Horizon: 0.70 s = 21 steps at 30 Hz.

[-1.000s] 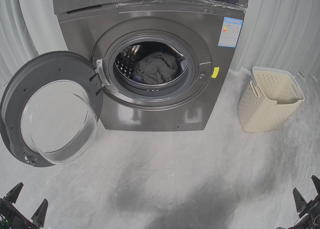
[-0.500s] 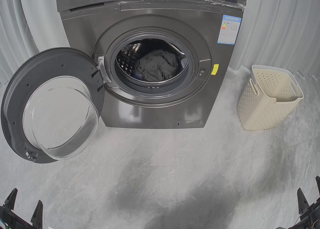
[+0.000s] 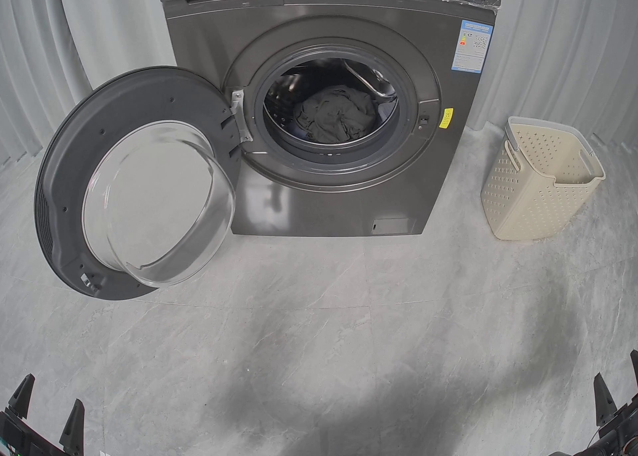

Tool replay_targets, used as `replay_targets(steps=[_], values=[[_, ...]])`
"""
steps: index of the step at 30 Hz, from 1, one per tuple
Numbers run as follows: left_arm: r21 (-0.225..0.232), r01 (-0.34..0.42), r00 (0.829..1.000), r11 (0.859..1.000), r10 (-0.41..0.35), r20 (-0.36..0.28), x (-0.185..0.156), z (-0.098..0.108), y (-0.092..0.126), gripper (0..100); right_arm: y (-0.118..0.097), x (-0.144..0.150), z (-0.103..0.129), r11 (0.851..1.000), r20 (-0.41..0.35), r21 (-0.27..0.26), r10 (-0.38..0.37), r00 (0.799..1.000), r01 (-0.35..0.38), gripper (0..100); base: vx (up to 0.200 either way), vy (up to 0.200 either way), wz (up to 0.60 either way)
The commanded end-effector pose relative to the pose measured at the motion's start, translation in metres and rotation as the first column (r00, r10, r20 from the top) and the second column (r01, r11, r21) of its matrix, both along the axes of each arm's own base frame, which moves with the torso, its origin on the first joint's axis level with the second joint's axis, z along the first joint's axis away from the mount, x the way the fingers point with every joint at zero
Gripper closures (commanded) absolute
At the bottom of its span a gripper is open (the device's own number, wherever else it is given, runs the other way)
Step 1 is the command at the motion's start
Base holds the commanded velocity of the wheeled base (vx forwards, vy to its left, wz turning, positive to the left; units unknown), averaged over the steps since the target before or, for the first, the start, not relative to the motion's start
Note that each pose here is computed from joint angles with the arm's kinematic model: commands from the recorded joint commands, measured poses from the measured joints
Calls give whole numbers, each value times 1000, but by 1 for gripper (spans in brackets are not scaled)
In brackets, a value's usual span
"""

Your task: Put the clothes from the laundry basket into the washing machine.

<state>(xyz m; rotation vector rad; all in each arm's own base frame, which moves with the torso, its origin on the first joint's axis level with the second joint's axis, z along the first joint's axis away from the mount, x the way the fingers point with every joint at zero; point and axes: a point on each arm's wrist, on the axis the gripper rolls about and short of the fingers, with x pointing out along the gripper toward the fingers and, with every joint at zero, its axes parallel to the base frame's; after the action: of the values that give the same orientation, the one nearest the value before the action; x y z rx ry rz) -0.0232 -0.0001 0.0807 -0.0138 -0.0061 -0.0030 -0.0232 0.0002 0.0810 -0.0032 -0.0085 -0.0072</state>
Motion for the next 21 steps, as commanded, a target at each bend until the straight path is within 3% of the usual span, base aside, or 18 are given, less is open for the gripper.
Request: replay_targets(steps=[1, 4, 7, 16, 21], values=[[0, 0, 1000, 1000, 0, -5, 0, -5, 0, 0, 0, 0, -5, 1000, -4, -1, 0, 1000, 0, 0, 0, 0, 600], [-2, 0, 1000, 1000, 0, -5, 0, -5, 0, 0, 0, 0, -5, 1000, -4, 0, 0, 1000, 0, 0, 0, 0, 600], [0, 0, 1000, 1000, 0, -6, 1, -5, 0, 0, 0, 0, -5, 1000, -4, 0, 3, 1000, -3, 0, 0, 0, 0], [3, -1, 1000, 1000, 1, -6, 1, -5, 0, 0, 0, 0, -5, 1000, -4, 0, 3, 1000, -3, 0, 200, 0, 0], [2, -3, 1000, 1000, 3, -6, 1, -5, 0, 0, 0, 0, -5, 1000, -4, 0, 3, 1000, -3, 0, 0, 0, 0]])
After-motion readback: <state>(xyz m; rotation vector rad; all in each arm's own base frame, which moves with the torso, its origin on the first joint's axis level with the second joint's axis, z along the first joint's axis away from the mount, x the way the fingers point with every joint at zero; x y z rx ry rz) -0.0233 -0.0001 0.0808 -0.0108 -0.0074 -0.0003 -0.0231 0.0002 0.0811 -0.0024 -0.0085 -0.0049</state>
